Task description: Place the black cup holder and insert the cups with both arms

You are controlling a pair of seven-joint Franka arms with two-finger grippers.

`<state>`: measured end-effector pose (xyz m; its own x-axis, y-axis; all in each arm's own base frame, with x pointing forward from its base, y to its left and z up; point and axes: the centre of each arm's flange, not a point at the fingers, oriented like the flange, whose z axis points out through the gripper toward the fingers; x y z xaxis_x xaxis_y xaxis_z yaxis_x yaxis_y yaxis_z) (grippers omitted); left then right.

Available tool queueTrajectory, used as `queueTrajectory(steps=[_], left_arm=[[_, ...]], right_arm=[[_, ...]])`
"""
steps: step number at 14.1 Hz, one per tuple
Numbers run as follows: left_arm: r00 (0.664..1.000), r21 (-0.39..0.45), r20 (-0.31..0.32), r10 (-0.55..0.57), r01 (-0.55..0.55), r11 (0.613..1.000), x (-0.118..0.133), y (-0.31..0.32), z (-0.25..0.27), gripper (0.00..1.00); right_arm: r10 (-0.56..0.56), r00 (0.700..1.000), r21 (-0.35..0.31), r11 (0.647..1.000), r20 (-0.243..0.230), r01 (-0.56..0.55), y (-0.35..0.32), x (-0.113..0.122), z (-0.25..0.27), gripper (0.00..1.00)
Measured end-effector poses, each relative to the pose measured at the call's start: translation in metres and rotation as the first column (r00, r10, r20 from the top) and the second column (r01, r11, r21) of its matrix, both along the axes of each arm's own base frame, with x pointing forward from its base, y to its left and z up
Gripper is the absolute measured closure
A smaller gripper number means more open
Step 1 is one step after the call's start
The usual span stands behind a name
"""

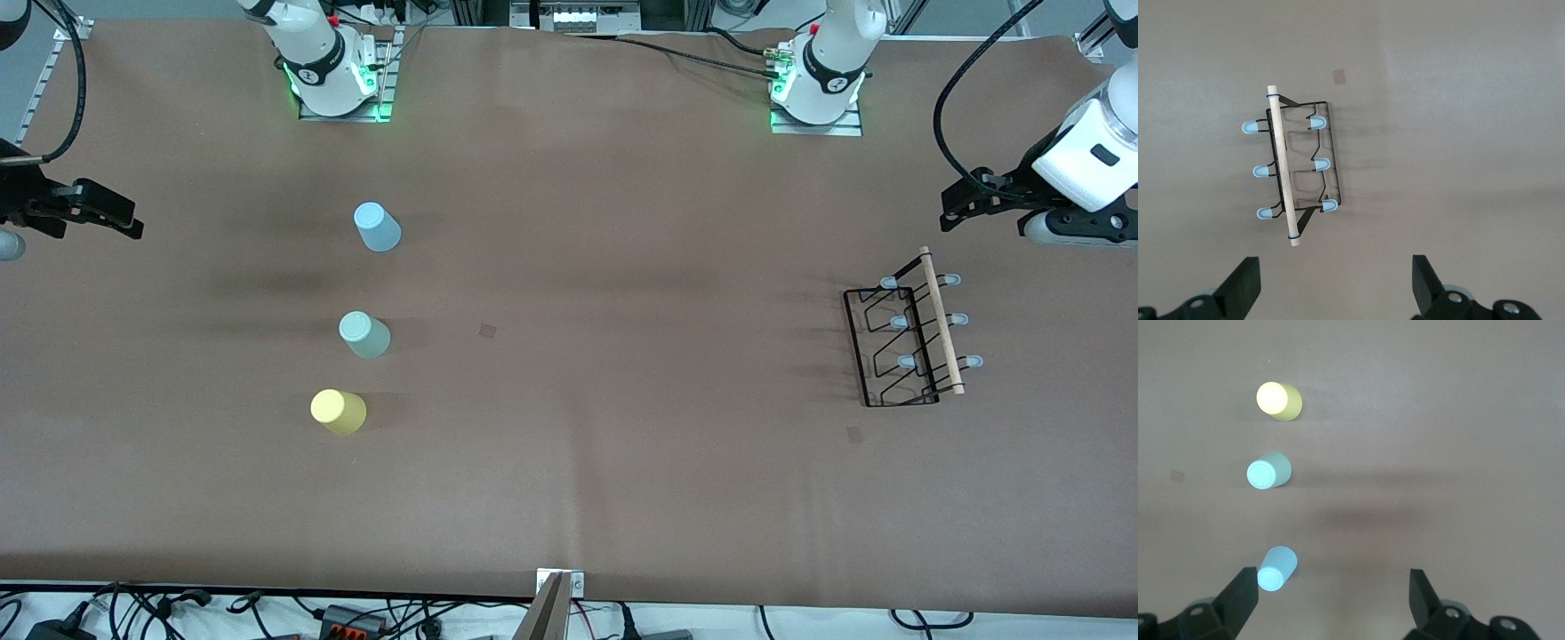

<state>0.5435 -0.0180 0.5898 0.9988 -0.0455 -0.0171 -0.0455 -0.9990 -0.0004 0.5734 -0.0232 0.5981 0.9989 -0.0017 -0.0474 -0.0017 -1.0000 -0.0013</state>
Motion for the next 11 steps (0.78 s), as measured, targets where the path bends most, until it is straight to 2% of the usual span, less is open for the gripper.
queueTrajectory(steps=[11], left_arm=[[1.0, 0.0, -0.014, 0.0, 0.0, 1.0, -0.0009, 0.0004, -0.002, 0.0]], right_arm=[[0.001, 1.0, 0.001, 1.0, -0.006, -0.001, 0.0002, 0.0005, -0.0023, 0.0]])
